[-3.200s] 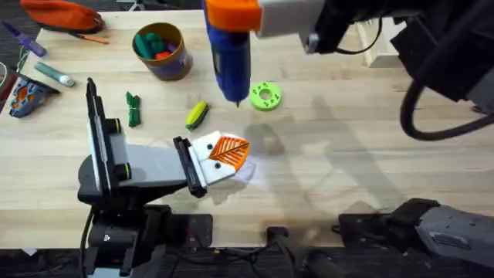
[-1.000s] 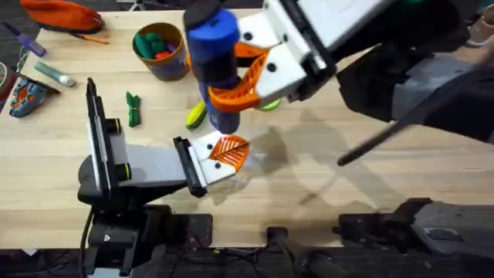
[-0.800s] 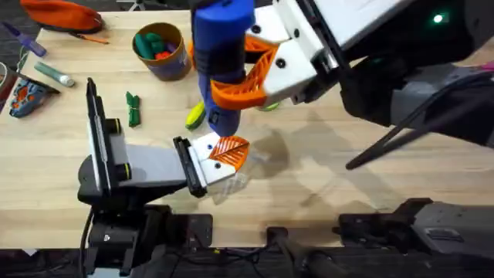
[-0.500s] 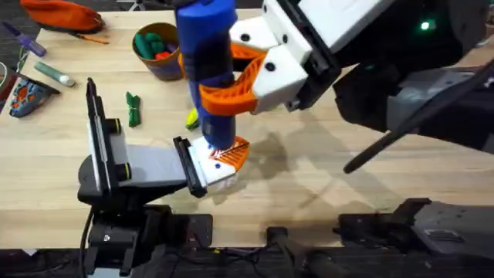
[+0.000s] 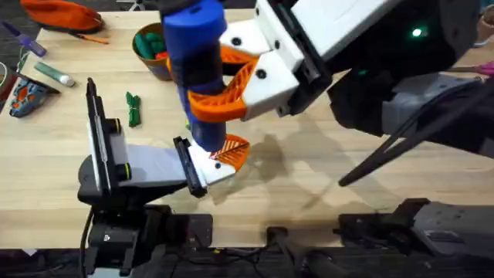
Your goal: Pick up the gripper from the table and insert it into the empty holder that is missing its gripper. Then pick up a screw, insert it into the mounting hole, and use the screwdriver to tighten it. Finally, clean up the table by picking up the vegetable and placing it into the bucket.
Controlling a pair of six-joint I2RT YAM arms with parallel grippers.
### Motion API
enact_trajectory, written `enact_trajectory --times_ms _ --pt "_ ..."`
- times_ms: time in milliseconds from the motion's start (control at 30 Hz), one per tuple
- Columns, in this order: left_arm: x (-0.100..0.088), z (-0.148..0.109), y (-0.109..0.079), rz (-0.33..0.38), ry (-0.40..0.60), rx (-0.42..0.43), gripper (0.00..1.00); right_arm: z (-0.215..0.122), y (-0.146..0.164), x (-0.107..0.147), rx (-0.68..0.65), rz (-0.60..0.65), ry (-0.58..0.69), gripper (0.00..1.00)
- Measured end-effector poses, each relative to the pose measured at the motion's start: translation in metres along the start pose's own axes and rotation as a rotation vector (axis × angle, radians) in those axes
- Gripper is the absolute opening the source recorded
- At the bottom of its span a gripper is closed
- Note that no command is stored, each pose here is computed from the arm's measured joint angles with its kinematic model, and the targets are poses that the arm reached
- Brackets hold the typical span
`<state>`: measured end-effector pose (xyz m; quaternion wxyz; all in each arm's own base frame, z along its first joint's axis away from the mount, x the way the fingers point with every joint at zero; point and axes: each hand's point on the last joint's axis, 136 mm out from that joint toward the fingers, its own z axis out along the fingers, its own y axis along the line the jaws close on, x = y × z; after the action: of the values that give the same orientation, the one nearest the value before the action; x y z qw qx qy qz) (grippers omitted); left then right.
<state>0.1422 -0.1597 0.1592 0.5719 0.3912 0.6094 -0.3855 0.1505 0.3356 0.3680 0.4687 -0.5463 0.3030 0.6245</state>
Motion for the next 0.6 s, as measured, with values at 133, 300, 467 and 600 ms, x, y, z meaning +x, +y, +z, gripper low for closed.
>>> enact_trajectory --times_ms 133,300,467,600 --pt "0.000 0.000 0.000 0.000 0.000 0.000 0.009 0.002 -0.004 0.008 0.001 0.016 0.005 0.024" --pt "0.000 0.000 0.000 0.000 0.000 0.000 0.009 0.002 -0.007 0.014 0.007 0.016 0.010 0.024" --pt "0.000 0.000 0.000 0.000 0.000 0.000 0.009 0.002 -0.008 0.015 0.011 0.004 0.012 0.024" --pt "0.000 0.000 0.000 0.000 0.000 0.000 0.009 0.002 -0.009 0.015 0.012 -0.007 0.012 0.024"
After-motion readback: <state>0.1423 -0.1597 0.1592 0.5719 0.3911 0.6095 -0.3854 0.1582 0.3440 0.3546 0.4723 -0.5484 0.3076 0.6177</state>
